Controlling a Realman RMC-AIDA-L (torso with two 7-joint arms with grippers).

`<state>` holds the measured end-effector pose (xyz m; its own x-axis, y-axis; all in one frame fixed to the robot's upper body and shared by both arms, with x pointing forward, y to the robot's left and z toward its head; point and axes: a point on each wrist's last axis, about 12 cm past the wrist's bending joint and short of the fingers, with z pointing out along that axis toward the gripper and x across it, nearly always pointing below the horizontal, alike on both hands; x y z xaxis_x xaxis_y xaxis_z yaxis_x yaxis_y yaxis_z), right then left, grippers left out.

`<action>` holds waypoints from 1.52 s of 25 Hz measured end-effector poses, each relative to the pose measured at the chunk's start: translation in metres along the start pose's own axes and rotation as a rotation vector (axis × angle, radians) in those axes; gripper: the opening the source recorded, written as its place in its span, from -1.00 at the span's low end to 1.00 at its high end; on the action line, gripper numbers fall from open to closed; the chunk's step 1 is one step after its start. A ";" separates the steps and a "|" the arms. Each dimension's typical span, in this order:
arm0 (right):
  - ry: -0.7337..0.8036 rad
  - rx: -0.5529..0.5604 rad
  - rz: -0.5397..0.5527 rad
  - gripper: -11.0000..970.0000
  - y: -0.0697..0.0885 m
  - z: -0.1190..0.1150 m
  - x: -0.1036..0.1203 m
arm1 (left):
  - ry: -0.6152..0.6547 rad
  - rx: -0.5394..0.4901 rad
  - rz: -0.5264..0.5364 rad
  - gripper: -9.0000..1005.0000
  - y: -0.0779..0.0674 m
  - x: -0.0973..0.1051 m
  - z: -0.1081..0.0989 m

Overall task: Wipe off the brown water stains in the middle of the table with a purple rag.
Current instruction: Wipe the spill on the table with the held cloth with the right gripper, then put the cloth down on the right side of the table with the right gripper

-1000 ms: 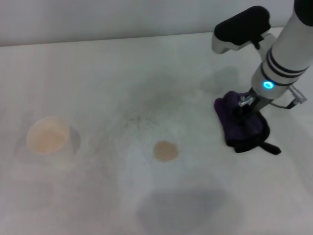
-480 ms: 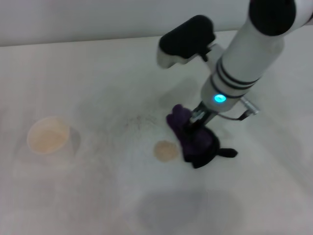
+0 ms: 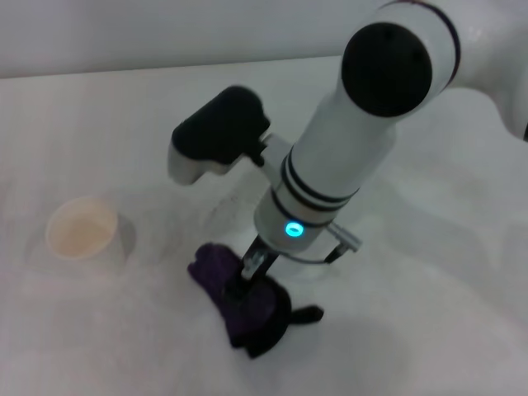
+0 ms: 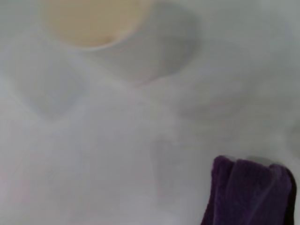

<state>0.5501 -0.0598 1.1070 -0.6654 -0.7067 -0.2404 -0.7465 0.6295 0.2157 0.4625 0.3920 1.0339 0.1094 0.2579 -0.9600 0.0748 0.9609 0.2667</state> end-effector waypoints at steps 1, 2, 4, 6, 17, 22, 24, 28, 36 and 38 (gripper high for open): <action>0.003 -0.019 -0.013 -0.81 0.004 0.002 0.001 | 0.000 0.000 0.000 0.76 0.000 0.000 0.000; 0.008 -0.037 -0.022 -0.81 0.007 0.004 0.001 | -0.001 0.001 0.000 0.76 0.000 0.000 0.001; 0.008 -0.048 -0.027 -0.81 0.008 0.005 0.002 | -0.001 0.001 0.001 0.76 0.000 0.000 0.001; 0.006 -0.034 -0.016 -0.81 0.004 0.005 0.001 | 0.001 -0.001 0.005 0.76 0.001 0.000 0.000; 0.003 0.129 0.145 -0.81 -0.053 -0.022 0.014 | 0.028 -0.019 0.034 0.76 0.012 0.002 -0.005; 0.007 0.196 0.222 -0.81 -0.077 -0.033 0.024 | 0.034 -0.020 0.035 0.75 0.013 0.002 -0.004; 0.006 0.210 0.266 -0.81 -0.088 -0.037 0.033 | 0.035 -0.019 0.036 0.76 0.014 0.002 -0.003; -0.013 0.248 0.324 -0.81 -0.106 -0.048 0.046 | 0.045 -0.022 0.035 0.76 0.015 0.003 -0.001; -0.043 0.289 0.403 -0.81 -0.131 -0.061 0.070 | 0.049 -0.018 0.036 0.76 0.016 0.003 0.001; -0.042 0.290 0.401 -0.81 -0.133 -0.059 0.072 | 0.049 -0.017 0.038 0.76 0.015 0.003 0.001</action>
<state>0.6015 -0.2129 1.1167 -0.8953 -0.3806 -0.2315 -0.3972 0.9173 0.0282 0.4650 0.4074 1.0354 0.0635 0.2985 -0.9523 0.0549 0.9517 0.3020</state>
